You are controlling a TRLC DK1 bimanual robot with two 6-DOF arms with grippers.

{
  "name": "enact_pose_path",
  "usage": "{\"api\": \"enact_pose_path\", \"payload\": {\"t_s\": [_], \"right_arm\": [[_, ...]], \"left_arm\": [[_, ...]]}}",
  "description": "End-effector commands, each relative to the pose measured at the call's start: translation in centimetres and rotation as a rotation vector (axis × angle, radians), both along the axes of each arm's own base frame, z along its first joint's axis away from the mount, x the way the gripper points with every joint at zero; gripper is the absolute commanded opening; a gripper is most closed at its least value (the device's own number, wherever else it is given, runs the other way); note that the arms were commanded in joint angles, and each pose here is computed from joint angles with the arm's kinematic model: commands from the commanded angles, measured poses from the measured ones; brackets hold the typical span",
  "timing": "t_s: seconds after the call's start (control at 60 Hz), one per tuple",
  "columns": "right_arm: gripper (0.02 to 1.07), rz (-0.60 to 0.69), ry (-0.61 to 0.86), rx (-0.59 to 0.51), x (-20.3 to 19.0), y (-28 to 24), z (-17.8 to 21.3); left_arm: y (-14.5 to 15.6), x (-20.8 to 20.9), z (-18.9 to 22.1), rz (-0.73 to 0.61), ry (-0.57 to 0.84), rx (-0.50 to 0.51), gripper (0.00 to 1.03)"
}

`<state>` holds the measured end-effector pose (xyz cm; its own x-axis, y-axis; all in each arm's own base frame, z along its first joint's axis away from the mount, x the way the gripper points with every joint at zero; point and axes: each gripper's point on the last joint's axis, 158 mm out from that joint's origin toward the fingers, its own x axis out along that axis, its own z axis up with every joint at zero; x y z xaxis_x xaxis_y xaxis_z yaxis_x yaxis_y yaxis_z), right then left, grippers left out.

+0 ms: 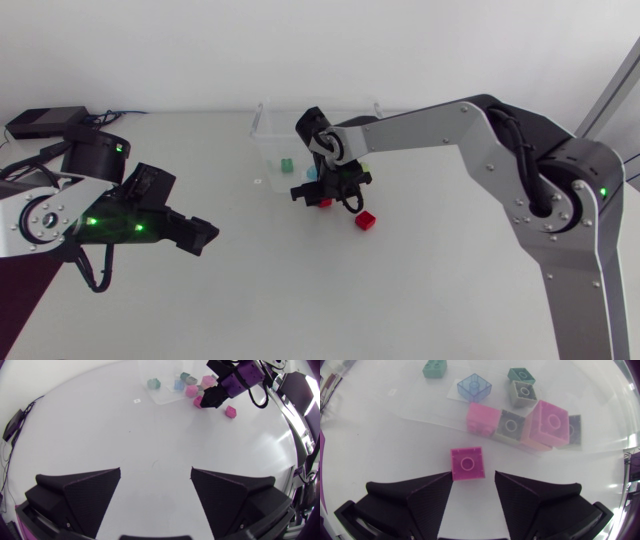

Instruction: Pick up the duplo bricks and place them in the container

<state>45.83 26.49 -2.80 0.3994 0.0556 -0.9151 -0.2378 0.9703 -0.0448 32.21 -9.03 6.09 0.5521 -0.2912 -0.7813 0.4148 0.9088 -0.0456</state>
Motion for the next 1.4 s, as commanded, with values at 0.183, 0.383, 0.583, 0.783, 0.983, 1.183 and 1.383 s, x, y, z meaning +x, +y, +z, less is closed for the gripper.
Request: {"api": "enact_pose_path", "payload": {"t_s": [0.183, 0.383, 0.583, 0.783, 0.983, 1.183, 1.383], "right_arm": [[0.75, 0.046, 0.045, -0.03, -0.6, -0.4, -1.1], [0.92, 0.064, 0.025, -0.061, -0.8, -0.5, -0.9], [0.77, 0.06, 0.008, -0.053, -0.6, 0.5, -0.8], [0.62, 0.065, -0.001, -0.057, -0.4, 0.8, -1.0], [0.57, 0.064, 0.029, -0.051, 0.1, 0.7, -1.1], [0.54, 0.065, 0.097, -0.045, 0.0, 0.4, -1.7], [0.49, 0.059, 0.144, -0.049, 0.0, 0.4, -2.1]], "left_arm": [[0.0, -0.2, -0.7, -0.016, 0.015, 0.001, 0.98], [0.3, -0.5, -1.1, -0.011, 0.024, 0.005, 0.98], [0.2, -0.4, -0.8, -0.015, 0.017, -0.002, 0.98], [0.6, -0.6, -1.0, -0.011, 0.022, -0.002, 0.98], [0.7, -0.6, -1.0, -0.01, 0.022, -0.013, 0.98], [1.0, -0.6, -0.9, -0.01, 0.021, -0.02, 0.98], [1.0, -0.4, -0.8, -0.012, 0.018, -0.025, 0.98]]}}
